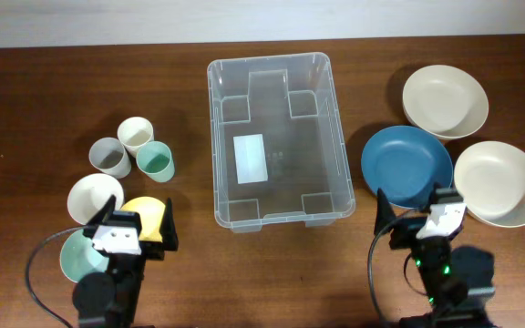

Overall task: Pack container
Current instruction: 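Move the right gripper to the blue plate and grasp its rim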

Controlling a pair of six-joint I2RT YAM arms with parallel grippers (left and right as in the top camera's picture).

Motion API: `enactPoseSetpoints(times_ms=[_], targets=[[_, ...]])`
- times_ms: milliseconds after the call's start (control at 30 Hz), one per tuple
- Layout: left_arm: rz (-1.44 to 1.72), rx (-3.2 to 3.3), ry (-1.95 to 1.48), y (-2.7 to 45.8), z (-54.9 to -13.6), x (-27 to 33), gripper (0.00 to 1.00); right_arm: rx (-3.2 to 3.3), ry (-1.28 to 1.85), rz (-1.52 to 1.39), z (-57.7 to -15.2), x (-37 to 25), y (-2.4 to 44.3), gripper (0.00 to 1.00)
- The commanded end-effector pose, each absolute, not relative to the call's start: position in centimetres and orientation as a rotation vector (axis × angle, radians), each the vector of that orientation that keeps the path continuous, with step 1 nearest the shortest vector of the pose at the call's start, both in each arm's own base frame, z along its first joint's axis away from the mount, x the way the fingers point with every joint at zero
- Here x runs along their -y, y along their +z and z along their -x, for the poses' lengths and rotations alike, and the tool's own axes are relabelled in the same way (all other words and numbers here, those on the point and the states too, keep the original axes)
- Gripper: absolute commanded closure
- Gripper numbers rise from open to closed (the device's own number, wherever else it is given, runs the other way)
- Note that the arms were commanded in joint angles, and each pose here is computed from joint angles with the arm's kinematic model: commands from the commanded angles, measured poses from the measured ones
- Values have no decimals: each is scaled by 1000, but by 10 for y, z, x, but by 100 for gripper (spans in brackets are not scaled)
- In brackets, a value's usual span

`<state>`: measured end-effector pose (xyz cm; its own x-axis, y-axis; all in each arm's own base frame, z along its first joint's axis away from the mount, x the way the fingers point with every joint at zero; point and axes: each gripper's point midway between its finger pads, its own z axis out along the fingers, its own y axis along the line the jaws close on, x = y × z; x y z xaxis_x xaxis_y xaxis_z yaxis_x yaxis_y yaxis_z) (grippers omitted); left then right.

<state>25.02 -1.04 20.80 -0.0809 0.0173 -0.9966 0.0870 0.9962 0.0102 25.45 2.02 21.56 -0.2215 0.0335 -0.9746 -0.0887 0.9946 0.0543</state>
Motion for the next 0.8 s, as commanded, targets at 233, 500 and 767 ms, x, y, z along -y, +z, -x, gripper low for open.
enactPoseSetpoints(times_ms=[233,500,767], targets=[[-63,-1822,-90,266,-302,8,1,-2235,133,17,-310,-25,266,1],[-88,-2086,-201,280,-340,19,1,-2617,166,-63,-332,-15,263,1],[-106,-2200,-273,265,-325,28,1,-2590,96,-850,-319,66,246,1]])
